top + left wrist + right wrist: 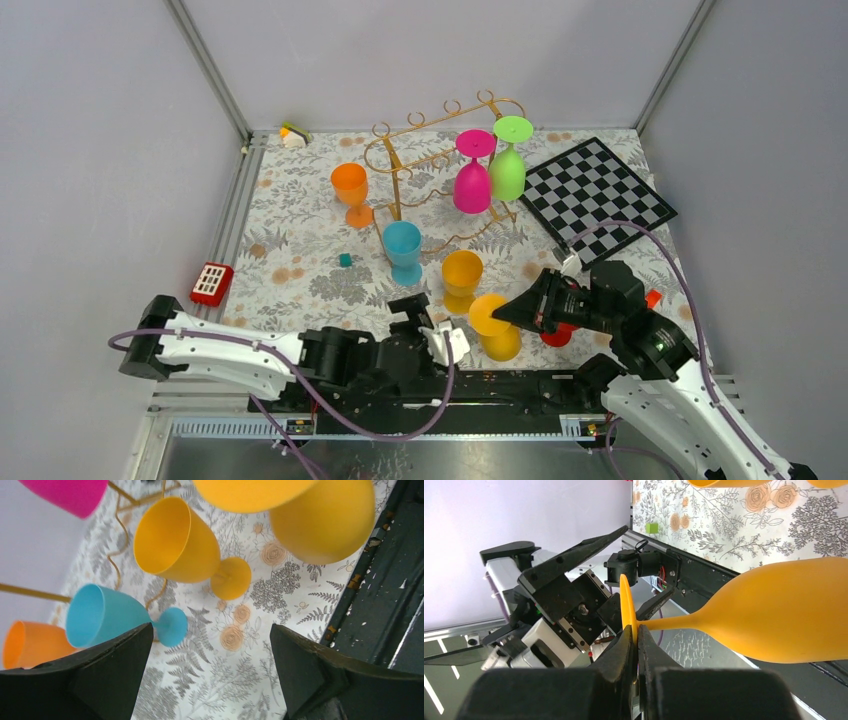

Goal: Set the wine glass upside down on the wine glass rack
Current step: Turn the wine glass upside down at the wine rack.

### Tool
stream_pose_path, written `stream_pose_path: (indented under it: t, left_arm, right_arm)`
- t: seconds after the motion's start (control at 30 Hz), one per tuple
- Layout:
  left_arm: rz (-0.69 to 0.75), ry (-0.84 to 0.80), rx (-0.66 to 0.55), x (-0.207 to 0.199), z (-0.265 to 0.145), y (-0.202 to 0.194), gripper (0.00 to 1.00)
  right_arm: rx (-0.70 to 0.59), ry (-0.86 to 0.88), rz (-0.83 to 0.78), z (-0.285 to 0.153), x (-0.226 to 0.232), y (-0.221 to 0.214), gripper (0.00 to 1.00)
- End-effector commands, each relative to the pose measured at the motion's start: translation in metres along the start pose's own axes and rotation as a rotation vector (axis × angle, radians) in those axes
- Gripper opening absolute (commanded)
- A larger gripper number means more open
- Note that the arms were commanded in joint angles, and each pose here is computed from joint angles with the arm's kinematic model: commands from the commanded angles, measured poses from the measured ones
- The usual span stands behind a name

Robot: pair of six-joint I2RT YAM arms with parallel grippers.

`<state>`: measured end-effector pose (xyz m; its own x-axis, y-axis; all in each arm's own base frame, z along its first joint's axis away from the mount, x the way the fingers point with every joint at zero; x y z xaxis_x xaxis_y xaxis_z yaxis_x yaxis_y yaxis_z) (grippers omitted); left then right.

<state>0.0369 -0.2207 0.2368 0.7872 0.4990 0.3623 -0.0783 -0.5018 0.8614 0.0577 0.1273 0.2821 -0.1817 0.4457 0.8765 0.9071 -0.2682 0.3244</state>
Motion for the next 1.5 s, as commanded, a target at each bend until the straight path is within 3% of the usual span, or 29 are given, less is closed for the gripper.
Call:
stream_pose_path:
  t: [0.0, 0.17, 0.43, 0.6, 0.83, 1.2, 1.47]
  left_arm:
    - [-0.234, 0.072, 0.066, 0.004, 0.005, 0.018, 0.99]
    - [-0.359, 0.103, 0.185, 0.014, 0.017, 0.021, 0.99]
    - [-0.589, 0.122, 0.276, 0.033, 0.021, 0.009, 0.99]
    - [-0.757, 0.165, 0.251, 0.054, 0.012, -0.003, 0.99]
    - [-0.995, 0.198, 0.184, 0.087, -0.005, -0.02, 0.99]
    - [-1.141, 0.294, 0.185, 0.128, -0.023, -0.033, 0.99]
    - [-1.222, 0.403, 0.198, 0.16, -0.035, -0.05, 0.99]
  right_arm:
    - [-0.047, 0.007, -0.046, -0.01, 0.008, 0.001, 0.0]
    - [-0.074, -0.019, -0.055, -0.013, 0.007, 0.002, 0.0]
    - [-0.126, -0.087, -0.089, -0.021, 0.007, 0.004, 0.0]
    - [-0.169, -0.085, -0.086, -0.025, 0.007, 0.003, 0.0]
    - [-0.129, -0.093, -0.086, -0.021, 0.006, 0.003, 0.0]
    - [-0.052, -0.096, -0.11, -0.022, 0.011, 0.002, 0.0]
    - [0.019, -0.225, -0.136, -0.024, 0.007, 0.002, 0.0]
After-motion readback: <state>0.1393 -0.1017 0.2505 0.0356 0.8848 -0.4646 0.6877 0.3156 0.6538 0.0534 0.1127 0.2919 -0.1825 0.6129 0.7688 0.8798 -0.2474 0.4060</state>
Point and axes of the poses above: each gripper's point midway between its finger pads, its own z axis out along the fingers, its own x axis along the line the jaws close on, y = z × x, the point moved 10 cm from there along -z, back along the fingers, and after that the axes turned 10 degrees about -z, right-handed, at the moved point
